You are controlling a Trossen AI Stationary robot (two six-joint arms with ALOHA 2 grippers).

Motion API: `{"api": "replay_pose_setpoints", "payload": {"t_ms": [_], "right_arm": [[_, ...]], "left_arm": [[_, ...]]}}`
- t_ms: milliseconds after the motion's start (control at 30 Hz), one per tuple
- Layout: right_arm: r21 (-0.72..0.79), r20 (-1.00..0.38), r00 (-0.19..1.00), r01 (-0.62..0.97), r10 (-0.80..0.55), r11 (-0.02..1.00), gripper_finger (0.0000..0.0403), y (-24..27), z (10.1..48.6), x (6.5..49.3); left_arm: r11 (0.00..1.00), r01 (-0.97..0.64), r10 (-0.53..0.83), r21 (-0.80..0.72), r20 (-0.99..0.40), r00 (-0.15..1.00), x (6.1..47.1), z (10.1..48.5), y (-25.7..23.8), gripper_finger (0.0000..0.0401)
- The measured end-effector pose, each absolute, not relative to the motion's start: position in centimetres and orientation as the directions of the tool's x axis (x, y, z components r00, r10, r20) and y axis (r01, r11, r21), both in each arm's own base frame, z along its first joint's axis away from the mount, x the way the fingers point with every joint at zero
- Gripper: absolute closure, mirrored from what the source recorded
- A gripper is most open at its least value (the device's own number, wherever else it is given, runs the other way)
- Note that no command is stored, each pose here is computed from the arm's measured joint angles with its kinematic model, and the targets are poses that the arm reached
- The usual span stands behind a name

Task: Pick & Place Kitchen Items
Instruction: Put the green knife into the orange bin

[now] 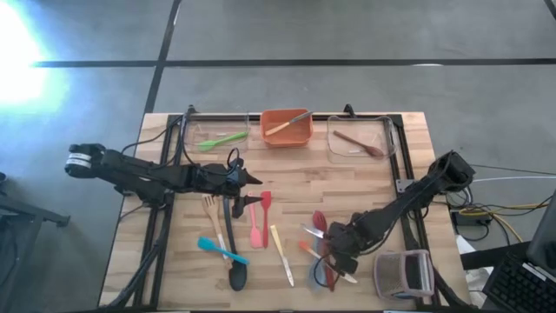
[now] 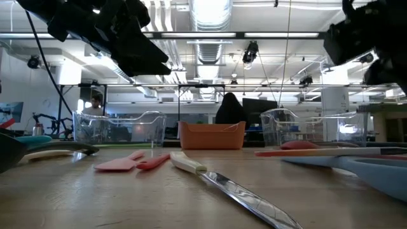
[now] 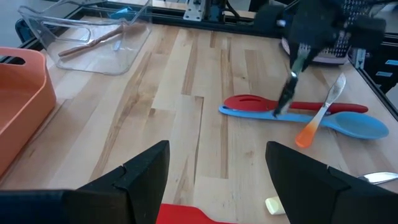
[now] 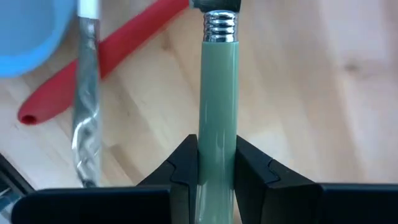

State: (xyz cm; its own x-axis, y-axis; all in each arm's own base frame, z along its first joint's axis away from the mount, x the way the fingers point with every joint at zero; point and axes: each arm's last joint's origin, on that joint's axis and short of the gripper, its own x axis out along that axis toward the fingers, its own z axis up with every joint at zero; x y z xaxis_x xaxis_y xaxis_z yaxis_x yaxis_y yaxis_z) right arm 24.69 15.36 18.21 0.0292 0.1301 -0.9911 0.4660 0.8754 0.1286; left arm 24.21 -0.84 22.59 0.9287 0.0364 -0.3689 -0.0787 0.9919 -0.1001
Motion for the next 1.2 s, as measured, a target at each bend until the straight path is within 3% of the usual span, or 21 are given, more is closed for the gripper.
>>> {"api": "replay_pose_setpoints", "payload": {"t_ms": [667,1200], "right_arm": [[-0.243,-0.966,-0.02,0.411,-0.258,0.879,0.0345,3.8,28.8,26.1],[-0.278,-0.956,-0.036,0.432,-0.291,0.858,0.0345,-6.7,31.2,26.2]], "left_arm": [[0.992,-0.075,0.033,-0.101,-0.368,0.929,24.2,22.6,-0.8,0.0133],[0.992,-0.079,0.037,-0.099,-0.368,0.929,24.2,22.6,-0.8,0.0133]]}}
